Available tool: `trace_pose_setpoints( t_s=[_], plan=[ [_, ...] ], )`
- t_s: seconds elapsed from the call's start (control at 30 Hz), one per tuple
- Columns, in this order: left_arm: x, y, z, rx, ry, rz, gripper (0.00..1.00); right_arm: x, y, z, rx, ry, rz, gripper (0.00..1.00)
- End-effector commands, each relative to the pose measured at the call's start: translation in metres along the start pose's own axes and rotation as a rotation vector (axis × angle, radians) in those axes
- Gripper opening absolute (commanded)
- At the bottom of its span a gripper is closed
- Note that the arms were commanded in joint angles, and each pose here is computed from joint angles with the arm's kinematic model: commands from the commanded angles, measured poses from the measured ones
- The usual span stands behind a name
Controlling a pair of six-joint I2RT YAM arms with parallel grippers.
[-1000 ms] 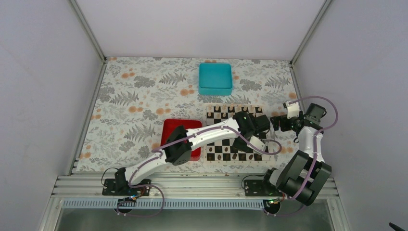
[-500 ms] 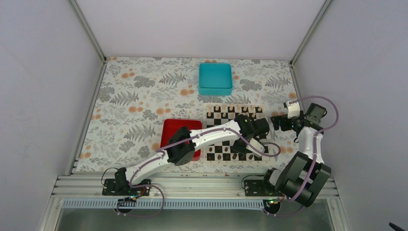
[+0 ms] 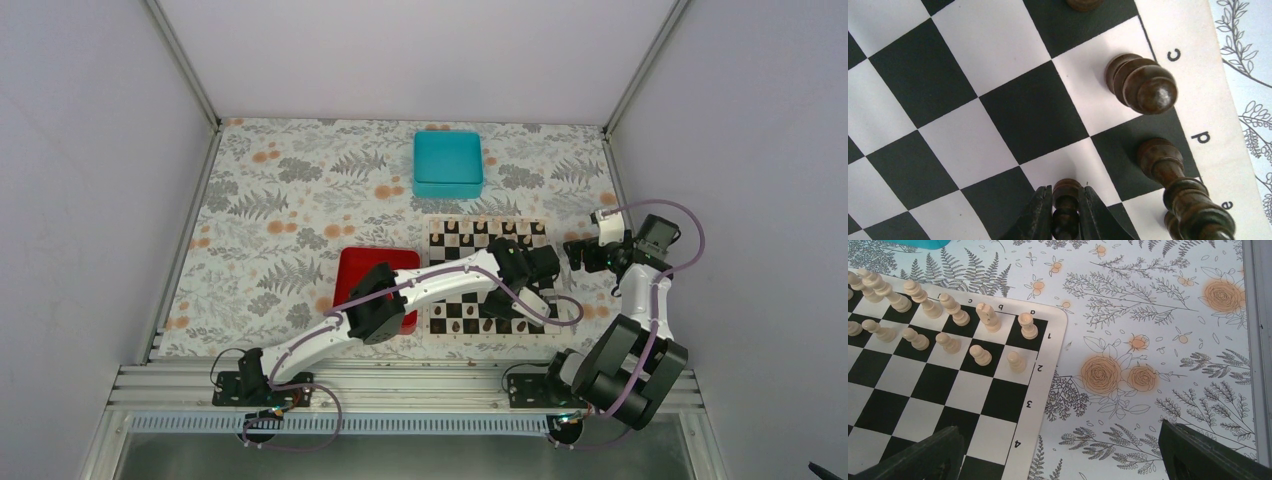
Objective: Set up the chess pieces on the board
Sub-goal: Place the chess piece on the chessboard.
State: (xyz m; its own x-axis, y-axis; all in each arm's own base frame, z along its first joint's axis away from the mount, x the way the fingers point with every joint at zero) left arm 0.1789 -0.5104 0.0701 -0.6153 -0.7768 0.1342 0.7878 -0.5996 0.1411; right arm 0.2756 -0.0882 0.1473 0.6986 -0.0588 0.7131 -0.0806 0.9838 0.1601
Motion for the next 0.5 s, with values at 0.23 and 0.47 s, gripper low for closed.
trace_pose_setpoints(
  t_s=[0.23, 0.47],
  plan=[
    [0.0153, -0.0124, 0.0041, 0.001, 0.013, -0.049, 0.21, 0.0036, 0.001, 0.0039, 0.013, -0.027, -0.002, 1.0],
    [0.0067, -0.0107, 0.0034, 0.024, 0.062, -0.045, 0.23, 0.003, 0.0022, 0.0043, 0.018, -0.026, -0.001, 1.0]
  ],
)
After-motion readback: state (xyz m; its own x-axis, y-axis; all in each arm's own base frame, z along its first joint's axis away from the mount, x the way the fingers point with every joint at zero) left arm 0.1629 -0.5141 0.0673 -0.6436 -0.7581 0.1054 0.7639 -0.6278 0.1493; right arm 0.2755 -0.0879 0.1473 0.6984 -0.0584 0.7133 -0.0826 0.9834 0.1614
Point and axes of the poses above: each gripper's point midway between its finger pads, its own z axis back along the fingers, its own y axis along the line the jaws close on, x = y × z, the point moved 4 cm from there along z, back along the fingers, and after that the axes turned 13 degrees about -z, right-handed, at the moved point
